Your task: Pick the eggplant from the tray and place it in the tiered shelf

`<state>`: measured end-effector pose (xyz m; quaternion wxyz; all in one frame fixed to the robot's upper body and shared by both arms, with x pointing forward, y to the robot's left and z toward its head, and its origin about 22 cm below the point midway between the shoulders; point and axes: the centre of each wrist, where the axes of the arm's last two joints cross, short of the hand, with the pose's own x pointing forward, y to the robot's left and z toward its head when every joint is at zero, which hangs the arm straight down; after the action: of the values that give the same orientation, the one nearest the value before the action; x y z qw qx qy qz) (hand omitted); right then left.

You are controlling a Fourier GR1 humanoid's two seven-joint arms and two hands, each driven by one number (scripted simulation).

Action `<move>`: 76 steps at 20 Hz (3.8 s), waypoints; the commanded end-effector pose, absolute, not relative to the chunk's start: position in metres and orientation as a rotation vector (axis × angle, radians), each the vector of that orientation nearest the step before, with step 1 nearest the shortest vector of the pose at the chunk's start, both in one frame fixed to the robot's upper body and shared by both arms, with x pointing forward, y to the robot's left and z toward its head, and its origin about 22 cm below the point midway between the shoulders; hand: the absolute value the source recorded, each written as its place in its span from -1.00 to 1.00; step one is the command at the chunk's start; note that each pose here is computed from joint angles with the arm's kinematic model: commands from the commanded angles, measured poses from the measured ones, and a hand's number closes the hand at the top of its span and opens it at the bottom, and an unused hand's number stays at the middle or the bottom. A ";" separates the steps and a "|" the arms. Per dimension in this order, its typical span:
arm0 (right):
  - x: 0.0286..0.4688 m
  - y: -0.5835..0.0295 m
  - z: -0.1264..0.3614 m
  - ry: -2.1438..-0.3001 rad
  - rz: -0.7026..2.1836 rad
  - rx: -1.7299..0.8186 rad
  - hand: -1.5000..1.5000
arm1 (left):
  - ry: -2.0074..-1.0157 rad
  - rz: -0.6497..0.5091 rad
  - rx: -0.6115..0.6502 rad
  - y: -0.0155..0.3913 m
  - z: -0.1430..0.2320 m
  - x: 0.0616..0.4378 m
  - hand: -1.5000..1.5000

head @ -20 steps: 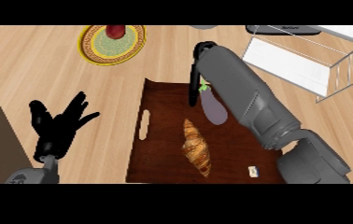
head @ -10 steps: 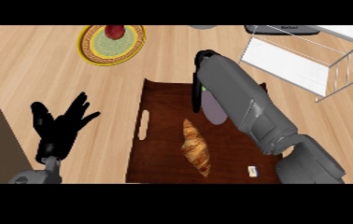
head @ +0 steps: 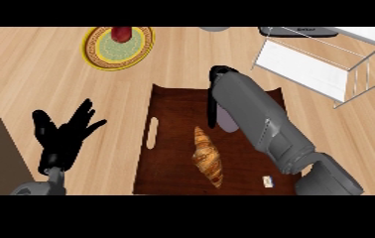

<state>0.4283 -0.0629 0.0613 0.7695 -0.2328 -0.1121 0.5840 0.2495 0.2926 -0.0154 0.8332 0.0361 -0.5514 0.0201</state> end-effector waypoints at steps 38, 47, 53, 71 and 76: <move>0.380 -0.038 0.198 -1.370 0.504 -0.934 1.00 | -1.079 0.093 0.121 0.313 -0.035 0.224 0.00; 0.344 -0.082 0.302 -1.382 0.302 -1.125 1.00 | -1.082 0.074 0.107 0.301 -0.035 0.222 0.00; 0.341 -0.132 0.373 -1.367 0.202 -1.191 1.00 | -1.117 0.076 0.119 0.306 -0.023 0.242 0.00; 0.381 -0.270 0.390 -1.291 0.234 -1.192 1.00 | -1.120 0.057 0.079 0.286 -0.027 0.248 0.00; 0.403 -0.280 0.364 -1.258 0.266 -1.247 1.00 | -1.120 0.035 0.081 0.304 -0.018 0.263 0.00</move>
<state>0.3903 -0.2640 0.3807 0.6220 -0.5358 -0.5609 0.1066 0.2561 0.2957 -0.0134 0.8338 0.0398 -0.5503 0.0182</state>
